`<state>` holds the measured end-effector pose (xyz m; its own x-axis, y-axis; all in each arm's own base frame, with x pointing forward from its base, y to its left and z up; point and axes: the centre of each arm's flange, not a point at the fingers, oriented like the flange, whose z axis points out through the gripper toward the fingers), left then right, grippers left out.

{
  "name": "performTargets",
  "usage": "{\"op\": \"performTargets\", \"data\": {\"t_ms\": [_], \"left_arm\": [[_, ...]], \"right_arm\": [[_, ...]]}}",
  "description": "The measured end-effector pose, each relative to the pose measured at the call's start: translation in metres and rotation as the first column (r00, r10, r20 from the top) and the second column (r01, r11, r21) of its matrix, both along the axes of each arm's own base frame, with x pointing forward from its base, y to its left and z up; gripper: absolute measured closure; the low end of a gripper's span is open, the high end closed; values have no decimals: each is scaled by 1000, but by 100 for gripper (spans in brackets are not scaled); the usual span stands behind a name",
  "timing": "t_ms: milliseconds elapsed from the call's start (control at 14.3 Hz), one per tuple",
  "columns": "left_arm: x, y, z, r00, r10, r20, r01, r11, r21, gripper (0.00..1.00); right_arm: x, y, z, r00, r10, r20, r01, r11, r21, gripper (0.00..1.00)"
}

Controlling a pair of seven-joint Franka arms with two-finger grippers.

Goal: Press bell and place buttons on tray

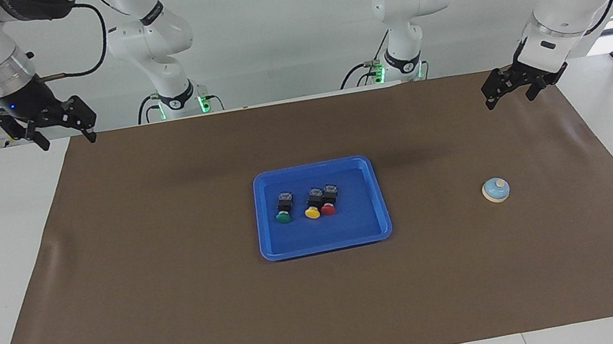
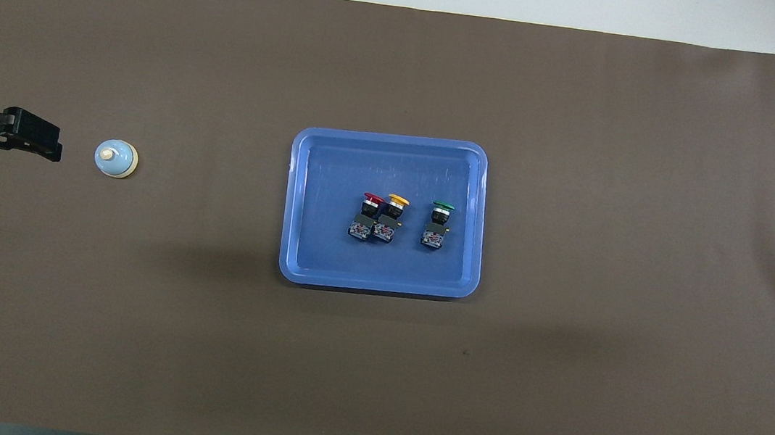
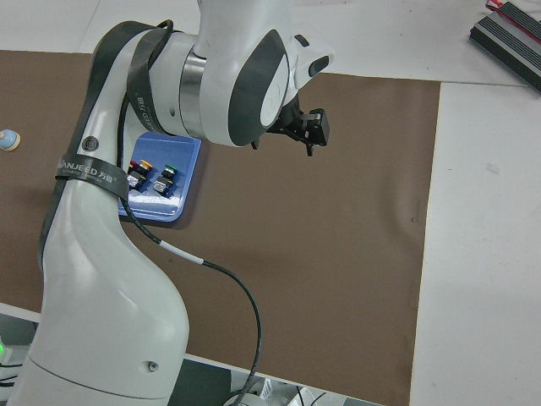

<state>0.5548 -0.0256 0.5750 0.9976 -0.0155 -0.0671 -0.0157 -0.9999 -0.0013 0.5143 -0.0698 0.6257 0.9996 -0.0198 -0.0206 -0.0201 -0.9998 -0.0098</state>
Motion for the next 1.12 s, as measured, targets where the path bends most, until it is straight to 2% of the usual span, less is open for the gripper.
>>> {"op": "performTargets", "data": {"t_ms": [769,839,979,1119], "left_arm": [[0,0,0,1000,4,3,-4,1000,0,0],[2,0,-1,1000,5,18,-5,1000,-1,7],[6,3,-10,999,14,52,-14,1000,-2,34],[9,22,-38,997,50,59,-50,999,-3,59]], "right_arm": [[0,0,0,1000,0,0,0,1000,0,0],[0,0,0,1000,0,0,0,1000,0,0],[0,0,0,1000,0,0,0,1000,0,0],[0,0,0,1000,0,0,0,1000,0,0]]}}
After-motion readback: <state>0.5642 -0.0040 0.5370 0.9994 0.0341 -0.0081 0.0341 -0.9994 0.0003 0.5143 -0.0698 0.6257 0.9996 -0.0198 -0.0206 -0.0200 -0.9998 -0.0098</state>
